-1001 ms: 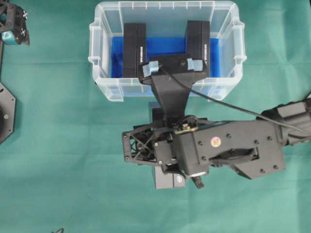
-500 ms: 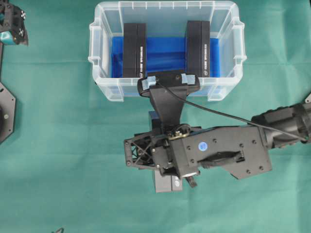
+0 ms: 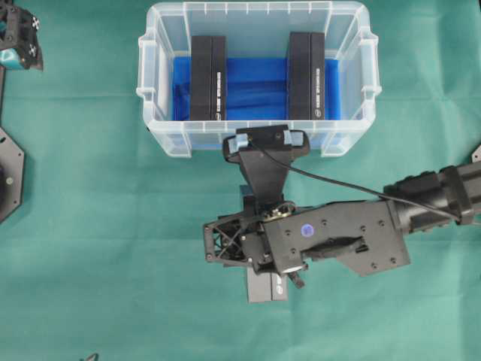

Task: Take out the box from the case.
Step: 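Carry the black boxes over the case wall toward the table front, then lower the black boxes onto the green cloth in front of the case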

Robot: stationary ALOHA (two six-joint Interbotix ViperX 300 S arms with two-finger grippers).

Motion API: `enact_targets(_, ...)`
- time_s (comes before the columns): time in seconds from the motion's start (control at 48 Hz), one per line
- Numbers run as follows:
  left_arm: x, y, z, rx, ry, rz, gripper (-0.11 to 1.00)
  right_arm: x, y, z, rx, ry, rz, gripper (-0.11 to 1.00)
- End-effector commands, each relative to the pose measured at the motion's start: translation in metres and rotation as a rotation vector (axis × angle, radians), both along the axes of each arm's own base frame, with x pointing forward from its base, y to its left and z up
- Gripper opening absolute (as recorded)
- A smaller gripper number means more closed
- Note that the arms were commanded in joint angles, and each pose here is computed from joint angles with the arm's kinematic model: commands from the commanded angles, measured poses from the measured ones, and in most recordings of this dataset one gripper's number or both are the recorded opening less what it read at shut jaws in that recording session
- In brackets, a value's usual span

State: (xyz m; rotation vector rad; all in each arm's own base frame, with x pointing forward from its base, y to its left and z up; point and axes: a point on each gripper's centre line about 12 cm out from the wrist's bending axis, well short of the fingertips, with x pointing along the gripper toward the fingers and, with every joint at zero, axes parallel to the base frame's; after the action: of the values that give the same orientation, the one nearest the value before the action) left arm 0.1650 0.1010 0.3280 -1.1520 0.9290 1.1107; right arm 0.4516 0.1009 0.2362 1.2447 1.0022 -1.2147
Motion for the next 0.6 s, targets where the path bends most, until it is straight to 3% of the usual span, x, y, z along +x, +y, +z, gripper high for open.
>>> enact_targets(0.0, 0.0, 0.001, 0.004, 0.01, -0.012, 0.003, 0.97, -0.001, 0.001, 0.006, 0.016, -0.041, 0.008, 0.67)
enact_targets(0.25, 0.0, 0.001, 0.004, 0.007, -0.01, 0.002, 0.97, -0.007, -0.003, -0.02, 0.028, -0.022, 0.003, 0.67)
enact_targets(0.584, 0.0, 0.001, 0.004, 0.009, -0.009, 0.003, 0.97, -0.002, -0.005, -0.03, 0.029, -0.072, 0.019, 0.67)
